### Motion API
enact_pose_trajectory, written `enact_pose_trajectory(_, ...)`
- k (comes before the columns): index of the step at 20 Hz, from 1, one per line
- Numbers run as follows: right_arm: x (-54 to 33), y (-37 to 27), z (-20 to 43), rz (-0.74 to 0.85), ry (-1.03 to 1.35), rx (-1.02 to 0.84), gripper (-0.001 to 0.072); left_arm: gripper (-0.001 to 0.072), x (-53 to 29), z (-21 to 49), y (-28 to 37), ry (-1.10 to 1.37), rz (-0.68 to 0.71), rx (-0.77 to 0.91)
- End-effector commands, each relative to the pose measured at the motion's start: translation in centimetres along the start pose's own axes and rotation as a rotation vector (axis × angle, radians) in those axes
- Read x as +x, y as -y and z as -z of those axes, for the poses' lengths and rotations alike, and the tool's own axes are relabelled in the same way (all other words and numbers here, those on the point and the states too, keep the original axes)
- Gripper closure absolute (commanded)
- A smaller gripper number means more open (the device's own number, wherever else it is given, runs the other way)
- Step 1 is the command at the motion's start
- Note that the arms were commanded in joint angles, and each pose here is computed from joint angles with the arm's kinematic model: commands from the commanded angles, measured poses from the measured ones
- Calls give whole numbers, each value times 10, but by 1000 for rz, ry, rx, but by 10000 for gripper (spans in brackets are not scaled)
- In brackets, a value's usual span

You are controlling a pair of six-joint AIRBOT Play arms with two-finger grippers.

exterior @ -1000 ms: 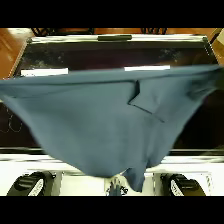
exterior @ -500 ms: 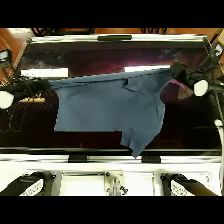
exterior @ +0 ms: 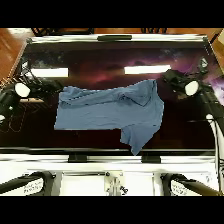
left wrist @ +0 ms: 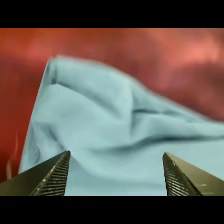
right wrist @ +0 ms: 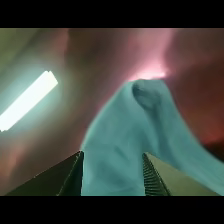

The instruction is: Fold the shirts.

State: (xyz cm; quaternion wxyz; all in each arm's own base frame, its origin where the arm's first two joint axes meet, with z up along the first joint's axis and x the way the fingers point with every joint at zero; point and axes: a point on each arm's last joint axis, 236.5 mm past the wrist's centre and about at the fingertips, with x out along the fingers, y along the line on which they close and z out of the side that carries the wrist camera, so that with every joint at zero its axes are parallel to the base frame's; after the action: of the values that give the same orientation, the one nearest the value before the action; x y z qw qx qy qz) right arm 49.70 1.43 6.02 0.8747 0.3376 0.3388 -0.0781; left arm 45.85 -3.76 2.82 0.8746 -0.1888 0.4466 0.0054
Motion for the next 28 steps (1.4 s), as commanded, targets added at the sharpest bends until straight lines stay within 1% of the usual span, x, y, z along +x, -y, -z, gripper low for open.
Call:
enact_pose_trajectory(1, -43, 34, 12, 96, -132, -89, 223, 46, -34, 37, -48, -288, -46, 110)
enact_pose_trajectory(3, -75, 69, 39, 194, -303, -209, 223, 48, -59, 47, -86, -376, -63, 89)
enact_pose_trajectory(4, -92, 88, 55, 252, -405, -262, 223, 53, -69, 60, -102, -432, -43, 47)
enact_pose_trajectory(5, -105, 104, 67, 299, -489, -299, 223, 78, -74, 76, -111, -477, 14, -9)
enact_pose_trajectory(6, -115, 116, 77, 334, -555, -324, 223, 196, -74, 90, -115, -498, 80, -75)
enact_pose_trajectory(7, -119, 120, 83, 344, -590, -336, 223, 245, -70, 104, -119, -501, 144, -155)
enact_pose_trajectory(8, -120, 121, 86, 345, -598, -334, 223, 223, -65, 118, -123, -504, 186, -223)
enact_pose_trajectory(9, -118, 118, 85, 336, -592, -332, 223, 119, -59, 134, -128, -516, 204, -274)
enact_pose_trajectory(12, -107, 102, 79, 271, -541, -307, 223, 106, -41, 165, -133, -546, 228, -288)
enact_pose_trajectory(14, -105, 99, 78, 257, -530, -302, 223, 106, -28, 165, -118, -532, 303, -285)
enact_pose_trajectory(15, -105, 100, 78, 259, -531, -303, 223, 106, -21, 163, -114, -528, 319, -303)
enact_pose_trajectory(19, -106, 100, 79, 259, -533, -304, 223, 106, 1, 173, -114, -554, 305, -308)
enact_pose_trajectory(22, -105, 100, 78, 260, -531, -304, 223, 108, 7, 173, -104, -555, 332, -302)
enact_pose_trajectory(25, -106, 100, 79, 260, -533, -304, 223, 125, 14, 175, -94, -558, 328, -266)
enact_pose_trajectory(26, -106, 100, 80, 262, -539, -304, 223, 208, 15, 175, -90, -559, 331, -260)
enact_pose_trajectory(27, -107, 101, 81, 264, -545, -303, 223, 312, 16, 175, -86, -561, 338, -257)
enact_pose_trajectory(28, -108, 102, 83, 266, -555, -302, 223, 478, 16, 176, -83, -568, 341, -259)
